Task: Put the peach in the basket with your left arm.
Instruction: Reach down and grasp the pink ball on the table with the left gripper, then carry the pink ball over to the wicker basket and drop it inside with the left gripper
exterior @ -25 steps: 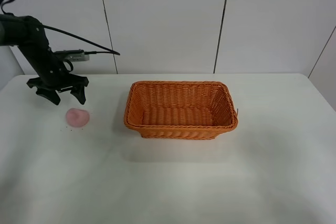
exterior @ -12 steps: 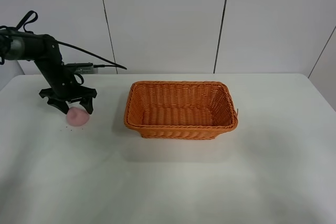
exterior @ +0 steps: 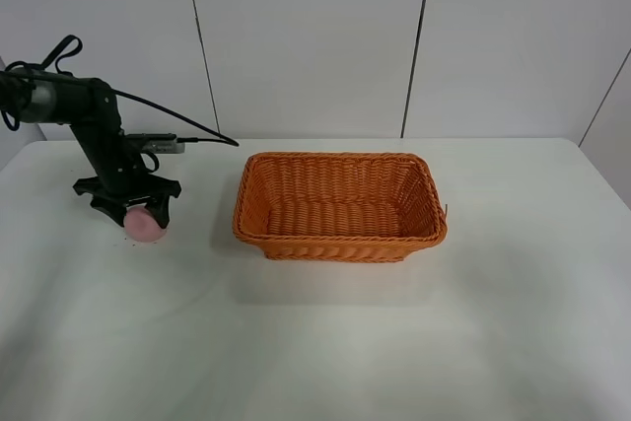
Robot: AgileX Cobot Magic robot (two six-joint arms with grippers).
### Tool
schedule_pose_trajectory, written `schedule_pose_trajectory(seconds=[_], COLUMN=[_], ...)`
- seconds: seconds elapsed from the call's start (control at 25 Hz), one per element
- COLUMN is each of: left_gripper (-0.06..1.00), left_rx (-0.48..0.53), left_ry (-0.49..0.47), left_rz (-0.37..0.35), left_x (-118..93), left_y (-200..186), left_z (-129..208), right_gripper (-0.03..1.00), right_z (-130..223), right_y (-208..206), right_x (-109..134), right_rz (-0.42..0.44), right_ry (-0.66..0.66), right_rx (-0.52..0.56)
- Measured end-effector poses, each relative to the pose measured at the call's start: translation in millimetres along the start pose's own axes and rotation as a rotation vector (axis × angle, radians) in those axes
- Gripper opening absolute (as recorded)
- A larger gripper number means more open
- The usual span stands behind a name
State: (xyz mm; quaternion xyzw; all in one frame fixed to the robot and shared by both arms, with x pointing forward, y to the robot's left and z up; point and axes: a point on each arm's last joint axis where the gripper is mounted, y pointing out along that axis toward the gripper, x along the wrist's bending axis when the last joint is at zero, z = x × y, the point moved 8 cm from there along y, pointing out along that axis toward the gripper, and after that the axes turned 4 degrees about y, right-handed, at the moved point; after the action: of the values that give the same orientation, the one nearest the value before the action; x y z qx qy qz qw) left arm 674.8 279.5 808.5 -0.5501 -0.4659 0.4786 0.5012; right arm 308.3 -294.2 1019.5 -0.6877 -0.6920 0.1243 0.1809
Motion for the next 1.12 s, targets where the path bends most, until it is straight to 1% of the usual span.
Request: schedule_pose_trajectory(seconds=[0.08, 0.12, 0.16, 0.2, 0.32, 0.4, 0.48, 0.56, 0.64, 0.72, 0.84, 1.0, 1.12], left_gripper=[0.42, 0.29, 0.19, 0.14, 0.07, 0.06, 0.05, 0.05, 0.05, 0.05, 0.05, 0.05, 0.05], left_rx=[0.008, 0.016, 0.015, 0.006, -0.019, -0.046, -0.098, -0.126, -0.143, -0.146, -0.157, -0.179, -0.179], left_ry=[-0.007, -0.010, -0.011, -0.017, -0.023, -0.026, -0.022, -0.016, -0.007, 0.022, 0.091, 0.194, 0.273], left_rz=[0.001, 0.002, 0.001, -0.003, -0.022, -0.030, -0.033, -0.038, -0.037, -0.033, -0.024, 0.003, 0.019], left_x=[0, 0, 0, 0, 1, 1, -1, -6, -15, -30, -63, -121, -167], left_y=[0, 0, -5, -10, -36, -62, -97, -126, -148, -161, -168, -167, -158], left_z=[1, 3, 3, 2, 0, -2, -5, -4, -1, 0, -4, -10, -11], right_gripper=[0.69, 0.69, 0.69, 0.69, 0.69, 0.69, 0.69, 0.69, 0.69, 0.69, 0.69, 0.69, 0.69], right_z=[0, 0, 0, 0, 0, 0, 0, 0, 0, 0, 0, 0, 0], right_y=[0, 0, 0, 0, 0, 0, 0, 0, 0, 0, 0, 0, 0], right_x=[0, 0, 0, 0, 0, 0, 0, 0, 0, 0, 0, 0, 0], right_rz=[0.000, 0.000, 0.000, 0.000, 0.000, 0.000, 0.000, 0.000, 0.000, 0.000, 0.000, 0.000, 0.000], right_ry=[0.000, 0.000, 0.000, 0.000, 0.000, 0.000, 0.000, 0.000, 0.000, 0.000, 0.000, 0.000, 0.000], right_rx=[0.000, 0.000, 0.000, 0.000, 0.000, 0.000, 0.000, 0.000, 0.000, 0.000, 0.000, 0.000, 0.000])
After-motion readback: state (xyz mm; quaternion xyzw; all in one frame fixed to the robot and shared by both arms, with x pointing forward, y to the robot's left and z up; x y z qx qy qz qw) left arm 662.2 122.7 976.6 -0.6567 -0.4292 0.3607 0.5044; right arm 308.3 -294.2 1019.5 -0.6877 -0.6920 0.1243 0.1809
